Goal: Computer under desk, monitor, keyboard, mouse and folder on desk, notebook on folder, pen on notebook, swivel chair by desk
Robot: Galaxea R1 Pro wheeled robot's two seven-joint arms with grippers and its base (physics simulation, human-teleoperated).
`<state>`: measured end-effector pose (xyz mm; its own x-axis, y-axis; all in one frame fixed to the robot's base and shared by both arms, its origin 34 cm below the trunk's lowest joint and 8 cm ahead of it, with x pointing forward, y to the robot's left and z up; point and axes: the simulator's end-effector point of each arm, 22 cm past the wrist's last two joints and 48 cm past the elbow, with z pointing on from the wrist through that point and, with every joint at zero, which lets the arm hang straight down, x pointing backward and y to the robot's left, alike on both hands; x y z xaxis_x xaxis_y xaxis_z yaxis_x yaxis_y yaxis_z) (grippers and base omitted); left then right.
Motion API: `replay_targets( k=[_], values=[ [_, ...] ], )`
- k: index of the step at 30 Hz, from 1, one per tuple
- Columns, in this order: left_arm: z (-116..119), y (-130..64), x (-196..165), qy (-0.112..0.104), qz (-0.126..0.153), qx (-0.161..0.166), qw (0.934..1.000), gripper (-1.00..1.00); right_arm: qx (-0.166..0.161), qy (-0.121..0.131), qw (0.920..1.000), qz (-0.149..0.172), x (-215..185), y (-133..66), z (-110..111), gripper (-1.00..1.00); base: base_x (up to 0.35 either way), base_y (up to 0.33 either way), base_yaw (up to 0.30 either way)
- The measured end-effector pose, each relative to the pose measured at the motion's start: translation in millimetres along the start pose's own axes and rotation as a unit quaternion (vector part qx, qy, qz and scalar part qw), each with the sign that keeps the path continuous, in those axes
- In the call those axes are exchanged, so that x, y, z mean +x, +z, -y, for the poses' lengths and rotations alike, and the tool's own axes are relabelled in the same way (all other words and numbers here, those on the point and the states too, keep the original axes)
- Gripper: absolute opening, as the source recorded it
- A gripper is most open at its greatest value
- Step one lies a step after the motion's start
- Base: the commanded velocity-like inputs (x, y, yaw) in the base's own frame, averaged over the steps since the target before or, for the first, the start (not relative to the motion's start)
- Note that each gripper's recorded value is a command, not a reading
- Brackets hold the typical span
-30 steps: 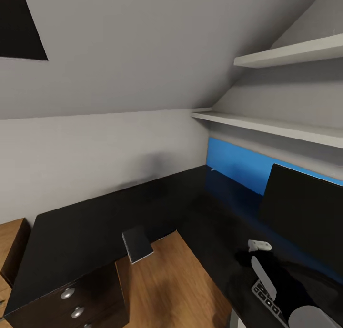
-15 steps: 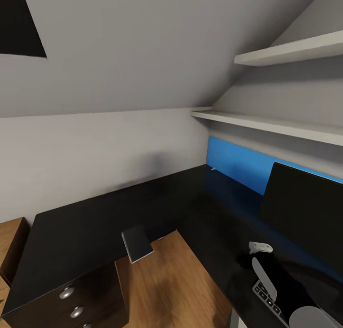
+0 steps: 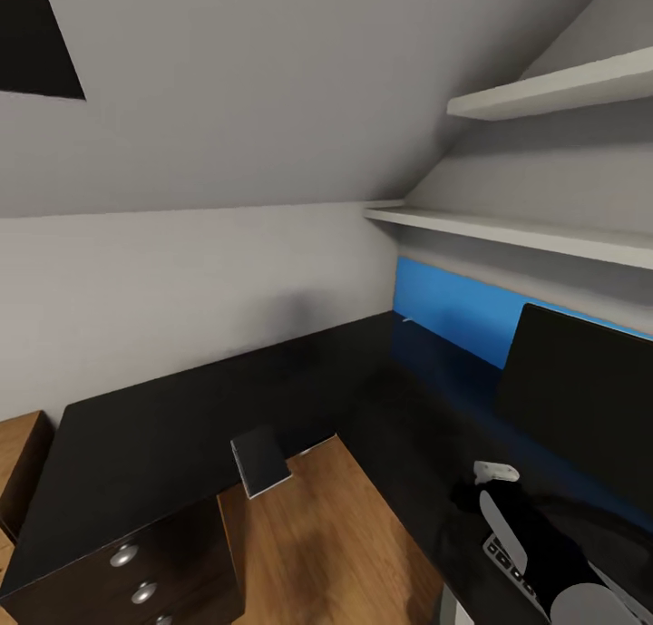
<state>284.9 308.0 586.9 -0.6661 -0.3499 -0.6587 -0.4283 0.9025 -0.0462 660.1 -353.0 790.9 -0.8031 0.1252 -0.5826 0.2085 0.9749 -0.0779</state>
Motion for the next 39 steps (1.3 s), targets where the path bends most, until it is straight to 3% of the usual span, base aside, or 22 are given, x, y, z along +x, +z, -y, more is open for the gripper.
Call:
replay_targets(
  k=[13, 39],
  values=[
    [0.0, 14.2, 10.2, -0.001, 0.000, 0.000, 1.0000, 1.00, 0.003, -0.004, 1.0000, -0.008, 12.1, 15.1, 0.9, -1.00, 0.000, 0.000, 0.000],
    [-0.5, 14.3, 10.0, 0.000, 0.000, -0.001, 1.0000, 1.00, 0.008, -0.007, 0.9996, -0.025, 26.7, 20.4, 4.8, -1.00, 0.000, 0.000, 0.000]
  ],
)
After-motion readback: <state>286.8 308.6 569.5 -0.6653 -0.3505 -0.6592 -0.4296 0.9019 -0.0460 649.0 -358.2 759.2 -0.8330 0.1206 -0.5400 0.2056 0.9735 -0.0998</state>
